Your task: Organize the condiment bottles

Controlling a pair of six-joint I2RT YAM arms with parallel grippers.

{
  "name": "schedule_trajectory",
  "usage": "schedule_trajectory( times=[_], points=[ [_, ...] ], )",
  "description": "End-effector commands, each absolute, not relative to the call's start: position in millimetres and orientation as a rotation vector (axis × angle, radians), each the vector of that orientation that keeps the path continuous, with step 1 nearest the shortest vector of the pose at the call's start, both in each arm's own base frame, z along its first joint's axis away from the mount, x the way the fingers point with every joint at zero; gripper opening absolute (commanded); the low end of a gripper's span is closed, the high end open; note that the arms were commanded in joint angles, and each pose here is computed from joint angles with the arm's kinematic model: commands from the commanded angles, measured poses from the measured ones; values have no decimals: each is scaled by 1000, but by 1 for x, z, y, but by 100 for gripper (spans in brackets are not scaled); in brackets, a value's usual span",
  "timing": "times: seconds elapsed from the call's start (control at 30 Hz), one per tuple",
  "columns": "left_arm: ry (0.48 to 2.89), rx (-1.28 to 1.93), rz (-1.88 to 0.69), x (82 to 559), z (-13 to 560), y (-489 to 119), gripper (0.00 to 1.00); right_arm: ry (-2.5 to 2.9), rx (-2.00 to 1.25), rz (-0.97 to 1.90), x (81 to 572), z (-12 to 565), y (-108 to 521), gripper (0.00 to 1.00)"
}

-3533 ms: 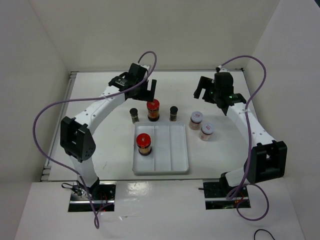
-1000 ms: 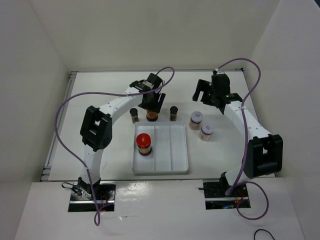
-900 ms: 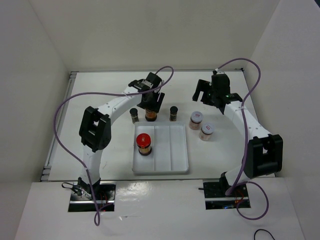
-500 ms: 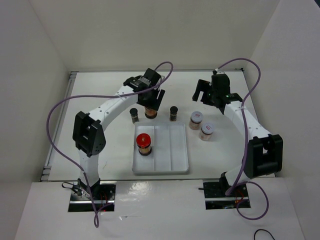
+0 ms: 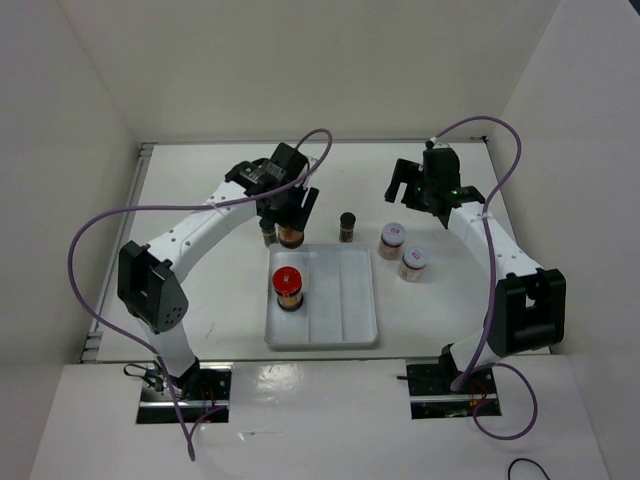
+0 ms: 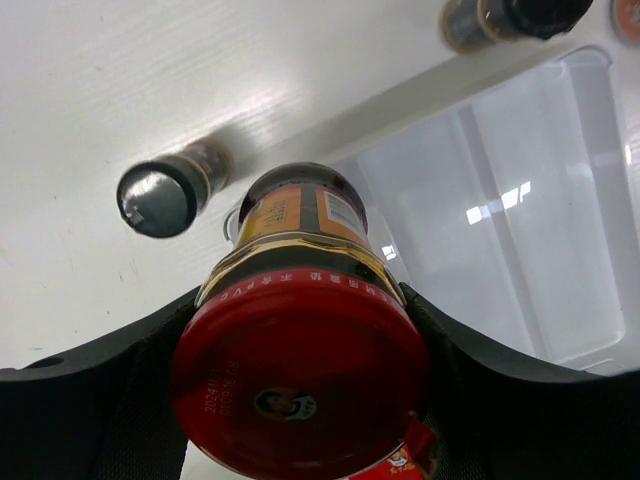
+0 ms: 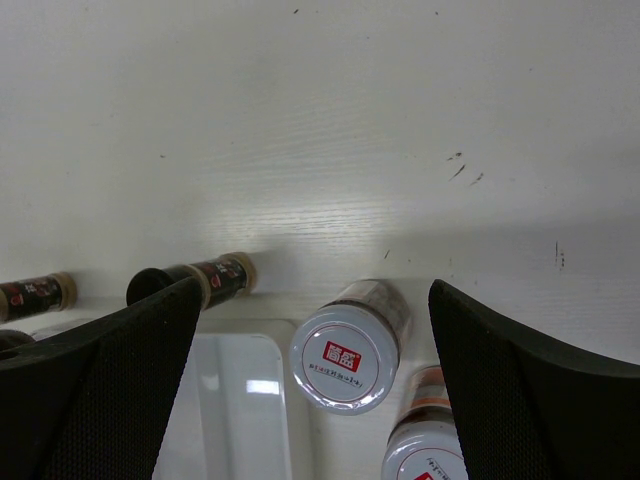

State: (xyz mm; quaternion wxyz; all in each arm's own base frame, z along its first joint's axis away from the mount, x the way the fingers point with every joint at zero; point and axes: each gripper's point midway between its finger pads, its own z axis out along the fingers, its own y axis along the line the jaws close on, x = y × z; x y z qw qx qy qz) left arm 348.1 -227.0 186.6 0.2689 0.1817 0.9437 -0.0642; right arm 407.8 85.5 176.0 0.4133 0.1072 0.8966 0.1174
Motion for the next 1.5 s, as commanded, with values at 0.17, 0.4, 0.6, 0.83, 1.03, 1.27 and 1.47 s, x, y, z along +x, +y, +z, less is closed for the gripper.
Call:
schedule_trajectory(
  times=[0.17,0.4,0.6,0.83,1.03,1.27,1.47],
  points=[
    [2483,477,-261,331,196,-233,45,2234,263,288,413,182,83,99],
    [2504,471,-309,323,182,-236,45,2243,264,286,413,178,83,99],
    [2533,447,-306,315,161,-231,45,2252,265,283,414,177,83,99],
    [2543,424,-311,314,149,-231,45,2243,264,286,416,183,83,99],
    [2549,437,-311,314,138,-236,45,2243,264,286,416,183,83,99],
    [2576,444,-259,313,126,-234,53,2252,265,283,416,182,83,99],
    [2595,454,-216,312,121,-228,60,2243,264,286,418,186,84,99]
  ],
)
